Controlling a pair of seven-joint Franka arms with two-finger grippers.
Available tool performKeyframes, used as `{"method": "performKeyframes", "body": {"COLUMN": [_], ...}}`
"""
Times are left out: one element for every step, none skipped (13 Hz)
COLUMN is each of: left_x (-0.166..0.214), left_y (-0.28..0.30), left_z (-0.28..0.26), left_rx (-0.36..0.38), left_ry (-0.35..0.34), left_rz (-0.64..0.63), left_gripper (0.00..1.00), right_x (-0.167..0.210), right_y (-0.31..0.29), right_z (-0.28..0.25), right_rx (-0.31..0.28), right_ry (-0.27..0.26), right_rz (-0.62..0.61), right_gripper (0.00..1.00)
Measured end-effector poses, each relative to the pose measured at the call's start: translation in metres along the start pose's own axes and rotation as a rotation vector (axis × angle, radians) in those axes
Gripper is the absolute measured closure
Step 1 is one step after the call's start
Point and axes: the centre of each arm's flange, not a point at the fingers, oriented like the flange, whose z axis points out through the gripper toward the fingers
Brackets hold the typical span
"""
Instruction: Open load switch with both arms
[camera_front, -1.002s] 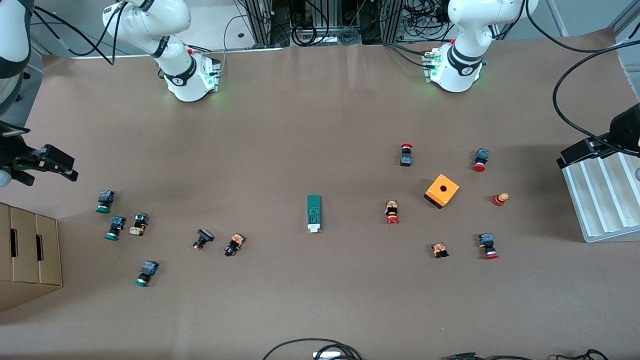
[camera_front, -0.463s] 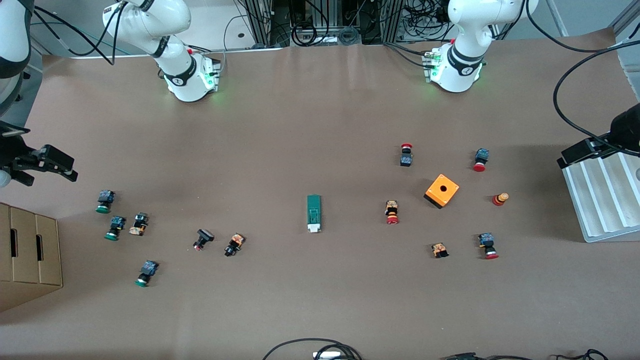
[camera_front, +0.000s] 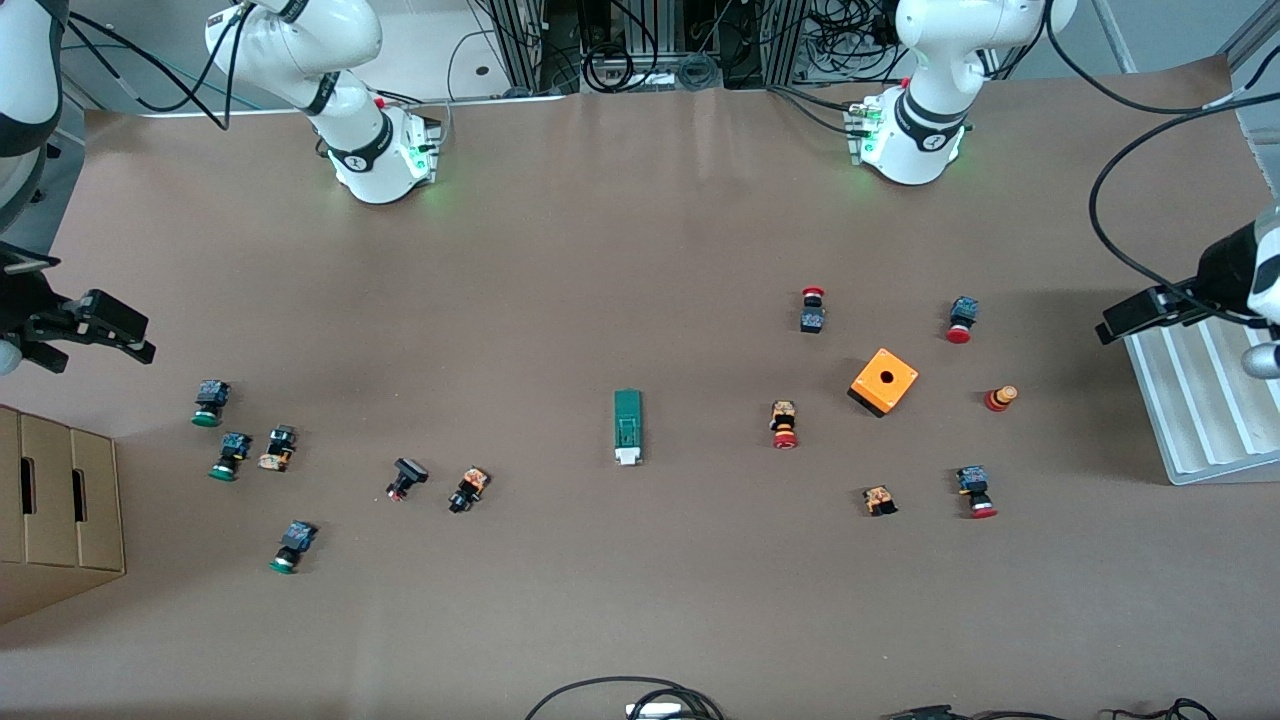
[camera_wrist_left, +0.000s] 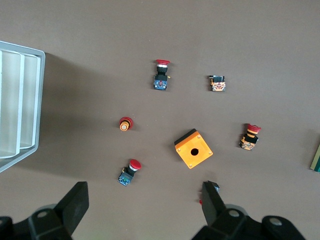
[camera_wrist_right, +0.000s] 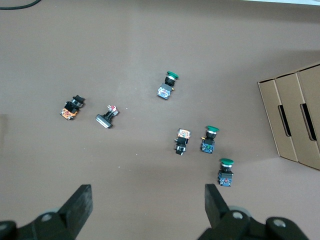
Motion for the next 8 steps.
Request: {"method": "performKeyframes", "body": {"left_x": [0.003, 0.006, 0.007, 0.006, 0.004, 0.002, -0.001, -0.004], "left_y": [0.004, 0.009, 0.017, 0.027, 0.037, 0.047, 0.057, 0.069], "left_z": [0.006, 0.012, 0.015, 0.015, 0.011, 0.004, -0.003, -0.006], "left_rx": [0.006, 0.018, 0.028, 0.032, 0.032, 0.029, 0.025, 0.023], "left_ry": [-0.007, -0.013, -0.015, -0.012, -0.001, 0.016, 0.031, 0.036], "left_rz": [0.008, 0.02, 0.035, 0.052, 0.07, 0.088, 0.106, 0.128], "left_gripper": [0.0, 0.0, 0.0, 0.0, 0.0, 0.0, 0.0, 0.0], "right_x": [0.0, 0.0, 0.0, 0.0, 0.0, 0.0, 0.0, 0.0], "right_y": [0.0, 0.0, 0.0, 0.0, 0.0, 0.0, 0.0, -0.001], "right_z": [0.0, 0.0, 0.0, 0.0, 0.0, 0.0, 0.0, 0.0], "right_rx": [0.0, 0.0, 0.0, 0.0, 0.0, 0.0, 0.0, 0.0], "right_ry": [0.0, 0.0, 0.0, 0.0, 0.0, 0.001, 0.001, 0.001], "right_rz": [0.0, 0.0, 0.0, -0.001, -0.001, -0.001, -0.001, -0.002], "right_gripper": [0.0, 0.0, 0.0, 0.0, 0.0, 0.0, 0.0, 0.0]}}
